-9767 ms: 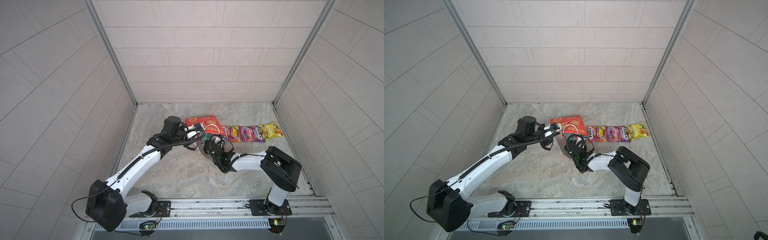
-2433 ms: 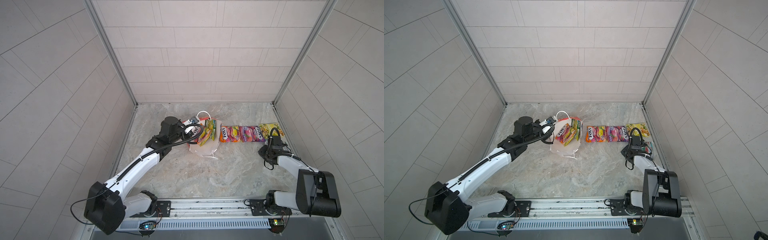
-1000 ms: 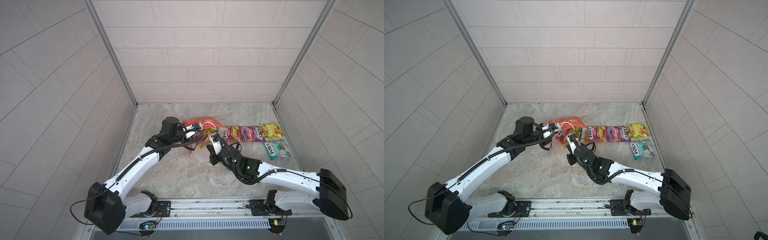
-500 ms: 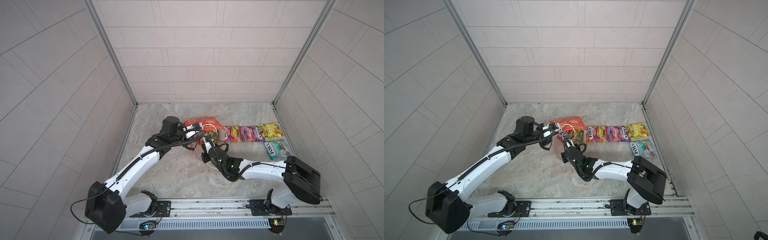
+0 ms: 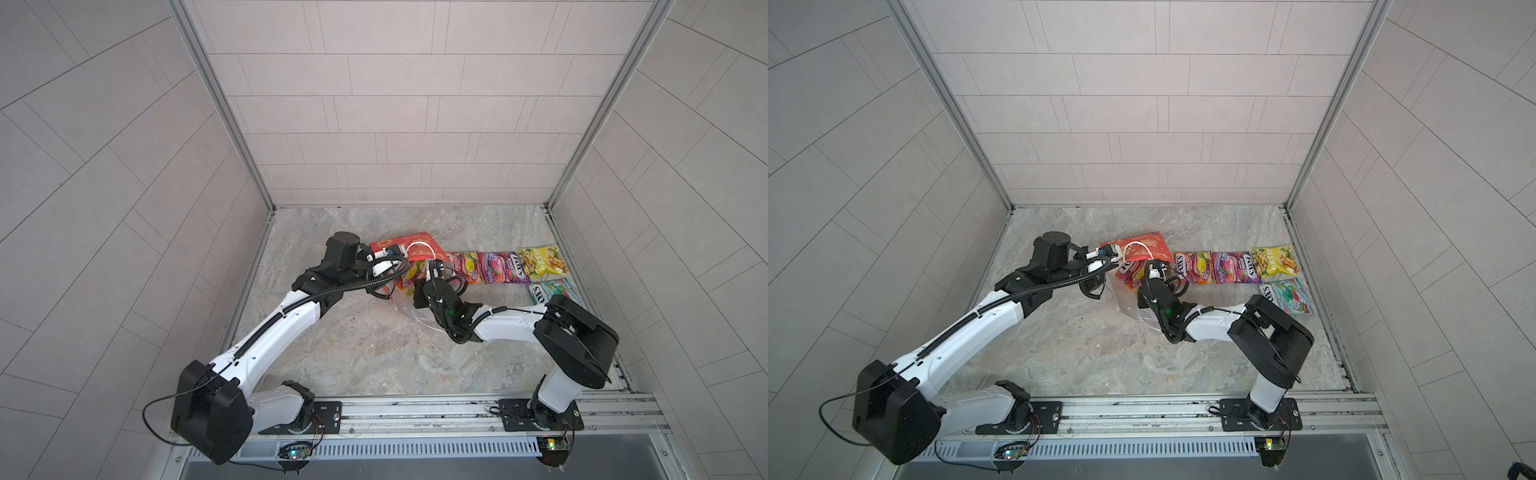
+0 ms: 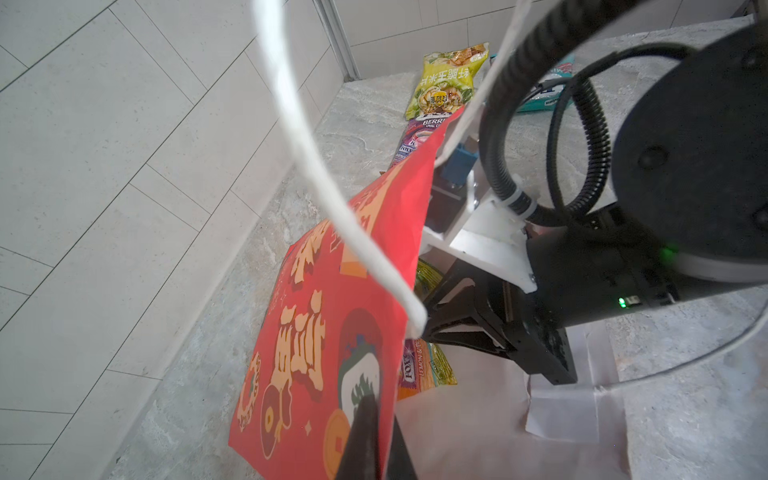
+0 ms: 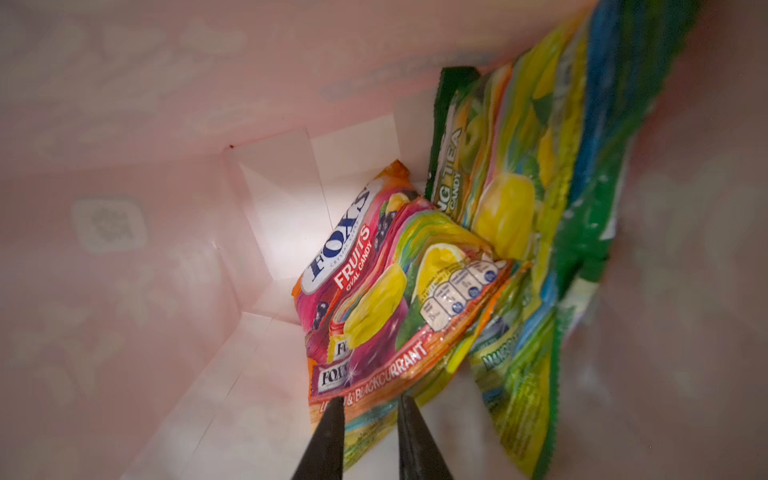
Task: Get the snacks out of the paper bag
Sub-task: 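Move the right gripper over the bag opening beside the left gripper, then lower the open right gripper into the bag toward the Fox's Fruits packet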
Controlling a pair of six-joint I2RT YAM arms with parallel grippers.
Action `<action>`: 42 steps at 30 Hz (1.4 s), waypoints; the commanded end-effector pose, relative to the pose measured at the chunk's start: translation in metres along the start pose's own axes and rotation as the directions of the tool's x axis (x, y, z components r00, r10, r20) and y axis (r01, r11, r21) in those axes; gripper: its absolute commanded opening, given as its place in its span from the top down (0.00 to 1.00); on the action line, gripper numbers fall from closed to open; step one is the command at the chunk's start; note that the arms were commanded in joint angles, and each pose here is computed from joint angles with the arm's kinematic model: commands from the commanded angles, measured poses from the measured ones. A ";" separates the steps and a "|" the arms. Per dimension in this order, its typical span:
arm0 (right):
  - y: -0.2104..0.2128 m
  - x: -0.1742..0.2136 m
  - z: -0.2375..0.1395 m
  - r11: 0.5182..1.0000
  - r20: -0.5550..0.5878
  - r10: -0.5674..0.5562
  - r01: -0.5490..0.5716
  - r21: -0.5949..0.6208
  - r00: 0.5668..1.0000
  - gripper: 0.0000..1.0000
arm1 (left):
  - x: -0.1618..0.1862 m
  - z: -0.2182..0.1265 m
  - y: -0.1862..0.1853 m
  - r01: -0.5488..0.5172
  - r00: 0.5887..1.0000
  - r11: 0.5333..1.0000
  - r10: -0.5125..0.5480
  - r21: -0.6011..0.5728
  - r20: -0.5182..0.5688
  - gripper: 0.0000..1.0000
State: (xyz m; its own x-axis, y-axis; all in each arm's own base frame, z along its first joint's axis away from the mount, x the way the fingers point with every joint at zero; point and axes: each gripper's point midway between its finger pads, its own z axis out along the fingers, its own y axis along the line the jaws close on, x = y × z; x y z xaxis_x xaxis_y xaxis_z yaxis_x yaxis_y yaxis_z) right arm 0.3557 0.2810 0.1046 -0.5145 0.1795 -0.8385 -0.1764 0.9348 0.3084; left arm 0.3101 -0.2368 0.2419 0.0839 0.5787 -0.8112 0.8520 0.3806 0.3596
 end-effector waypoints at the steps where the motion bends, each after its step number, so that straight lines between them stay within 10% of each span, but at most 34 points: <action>1: 0.006 0.001 0.006 0.996 -0.023 0.088 -0.088 0.015 0.996 0.67 | -0.017 -0.003 0.004 -0.019 0.999 1.000 0.019 0.004 0.046 1.00; 22: -0.017 0.027 0.049 0.923 -0.070 0.346 -0.326 0.203 0.935 0.47 | -0.022 -0.004 -0.003 -0.030 0.997 0.999 0.028 0.035 0.069 1.00; 42: -0.008 0.017 0.036 0.945 -0.039 0.284 -0.273 0.182 0.958 0.94 | -0.015 0.000 -0.006 -0.049 0.998 0.997 0.047 0.052 0.048 1.00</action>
State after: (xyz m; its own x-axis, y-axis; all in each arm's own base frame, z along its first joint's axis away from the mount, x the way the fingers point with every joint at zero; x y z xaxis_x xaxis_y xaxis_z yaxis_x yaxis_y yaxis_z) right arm 0.3864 0.2944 0.0631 -0.5818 0.4566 -0.6730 0.1330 0.8698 0.4751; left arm 0.3050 -0.2413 0.2366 0.0970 0.5807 -0.8083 0.8723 0.3415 0.3500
